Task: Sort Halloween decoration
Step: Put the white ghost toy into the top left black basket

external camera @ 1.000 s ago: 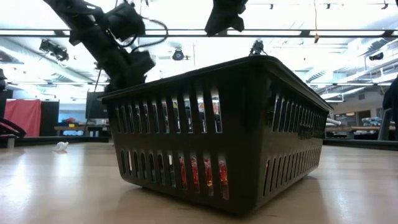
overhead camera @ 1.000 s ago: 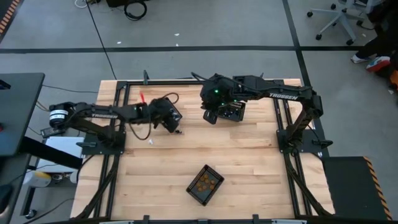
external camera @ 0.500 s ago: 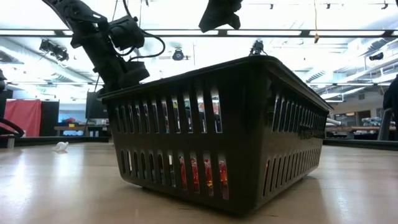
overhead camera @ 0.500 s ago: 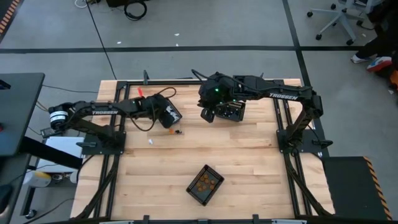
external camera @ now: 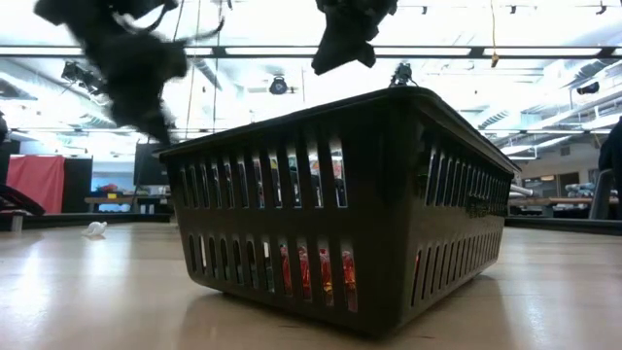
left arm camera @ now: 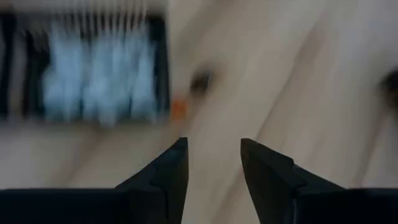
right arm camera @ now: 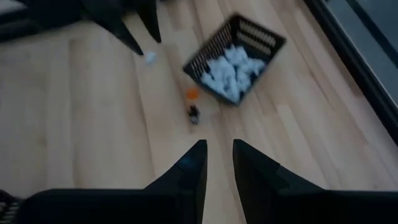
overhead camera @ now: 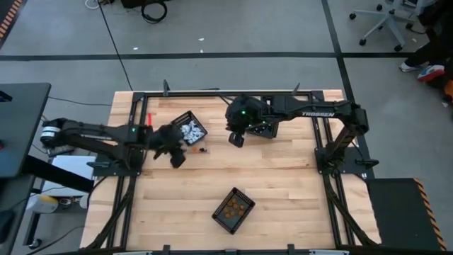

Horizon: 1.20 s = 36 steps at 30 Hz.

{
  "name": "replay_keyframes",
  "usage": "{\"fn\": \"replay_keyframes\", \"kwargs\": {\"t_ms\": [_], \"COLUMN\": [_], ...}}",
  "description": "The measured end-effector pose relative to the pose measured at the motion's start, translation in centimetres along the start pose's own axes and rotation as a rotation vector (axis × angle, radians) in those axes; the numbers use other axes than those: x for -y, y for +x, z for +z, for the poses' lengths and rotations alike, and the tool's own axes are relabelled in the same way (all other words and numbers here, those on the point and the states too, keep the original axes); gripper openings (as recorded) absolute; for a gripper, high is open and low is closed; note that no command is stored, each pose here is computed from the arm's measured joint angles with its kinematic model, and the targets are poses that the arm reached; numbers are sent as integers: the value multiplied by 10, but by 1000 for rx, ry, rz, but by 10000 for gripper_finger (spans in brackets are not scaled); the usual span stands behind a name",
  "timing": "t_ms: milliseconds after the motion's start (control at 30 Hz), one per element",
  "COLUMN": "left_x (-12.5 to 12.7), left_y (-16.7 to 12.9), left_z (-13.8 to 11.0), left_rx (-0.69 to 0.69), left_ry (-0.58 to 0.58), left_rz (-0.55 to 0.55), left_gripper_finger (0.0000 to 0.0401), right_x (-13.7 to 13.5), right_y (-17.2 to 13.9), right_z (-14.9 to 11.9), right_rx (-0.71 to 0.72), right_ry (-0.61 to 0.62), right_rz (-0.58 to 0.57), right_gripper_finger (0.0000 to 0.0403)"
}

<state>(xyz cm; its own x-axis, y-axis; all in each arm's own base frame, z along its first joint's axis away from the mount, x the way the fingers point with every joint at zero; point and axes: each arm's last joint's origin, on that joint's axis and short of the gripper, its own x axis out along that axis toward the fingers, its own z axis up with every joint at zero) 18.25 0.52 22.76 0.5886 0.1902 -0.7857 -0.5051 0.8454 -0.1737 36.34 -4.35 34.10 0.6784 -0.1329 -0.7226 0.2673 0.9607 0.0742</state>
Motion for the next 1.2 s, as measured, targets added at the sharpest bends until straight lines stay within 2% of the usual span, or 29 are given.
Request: {"fn": "replay_keyframes", "kwargs": {"t_ms": [67, 167, 433, 667, 833, 1000, 1200], "left_x": [0, 3, 4, -7, -14, -18, -18], "left_y": [3, 10, 19, 35, 42, 47, 49], "left_z": [-20, -40, -71, -90, -100, -108, -109], "left_rx": [-107, -145, -203, -178, -156, -155, -167], "left_ry": [-49, -97, -3, -15, -33, -61, -61], "left_rz": [39, 58, 72, 100, 133, 120, 128], "left_gripper_finger": [156, 165, 218, 253, 254, 251, 206], "right_x": [-3, -4, -6, -6, -7, -7, -6], "right_y": [1, 1, 1, 1, 1, 1, 1], "right_z": [2, 4, 8, 8, 8, 8, 8], "right_rx": [39, 63, 106, 105, 102, 101, 102], "right_ry": [-2, -3, -8, -5, 12, 12, 14], "right_rz": [13, 31, 79, 80, 95, 100, 98], "right_gripper_finger": [83, 83, 83, 83, 83, 83, 83]}}
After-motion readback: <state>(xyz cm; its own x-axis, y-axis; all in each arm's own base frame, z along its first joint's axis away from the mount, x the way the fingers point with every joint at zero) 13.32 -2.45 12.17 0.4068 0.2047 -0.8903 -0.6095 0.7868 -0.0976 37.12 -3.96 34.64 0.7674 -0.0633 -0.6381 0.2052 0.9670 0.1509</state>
